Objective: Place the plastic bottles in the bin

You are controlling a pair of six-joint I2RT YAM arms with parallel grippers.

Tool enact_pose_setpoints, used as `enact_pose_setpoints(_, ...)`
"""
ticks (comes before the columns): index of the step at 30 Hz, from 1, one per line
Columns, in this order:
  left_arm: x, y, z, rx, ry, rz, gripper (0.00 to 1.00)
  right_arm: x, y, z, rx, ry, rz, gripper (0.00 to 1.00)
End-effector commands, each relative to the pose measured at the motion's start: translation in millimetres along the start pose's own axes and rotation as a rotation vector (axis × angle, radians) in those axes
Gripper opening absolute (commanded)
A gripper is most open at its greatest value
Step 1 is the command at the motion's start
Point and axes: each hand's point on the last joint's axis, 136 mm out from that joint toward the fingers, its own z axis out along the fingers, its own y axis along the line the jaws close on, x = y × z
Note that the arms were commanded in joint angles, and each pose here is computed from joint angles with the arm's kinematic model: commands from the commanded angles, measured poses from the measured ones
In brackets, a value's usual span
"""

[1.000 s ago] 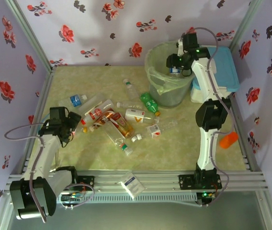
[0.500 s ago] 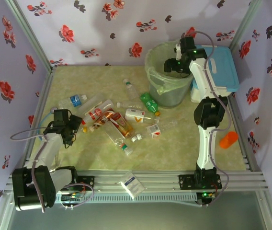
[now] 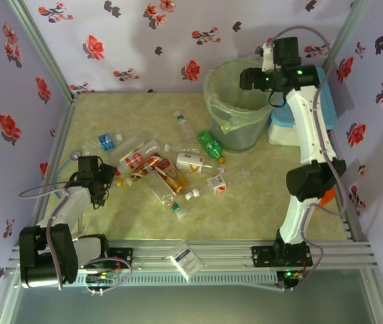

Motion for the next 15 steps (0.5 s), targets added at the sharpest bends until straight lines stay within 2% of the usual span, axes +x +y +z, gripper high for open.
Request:
enact_pose_setpoints(1,0,1,9,0.000,-0.008,-0.029,0.97,-4,16,-16,-0.066,-0.046,-0.016,0.82)
enact_pose_setpoints(4,0,1,12,-0.001,-0.007,-0.029,0.93,-5,24,-34,-0.101,-0.081,-0.011,0.82)
enact_pose_setpoints(8,0,3,15,-0.008,-0.014,-0.033,0.82,-2,34,-57,-0.149,-0.120,-0.005,0.82)
enact_pose_setpoints(15,0,9,12,0.000,-0.027,-0.042,0.68,17,39,-75,-0.180,-0.132,0.017,0.82)
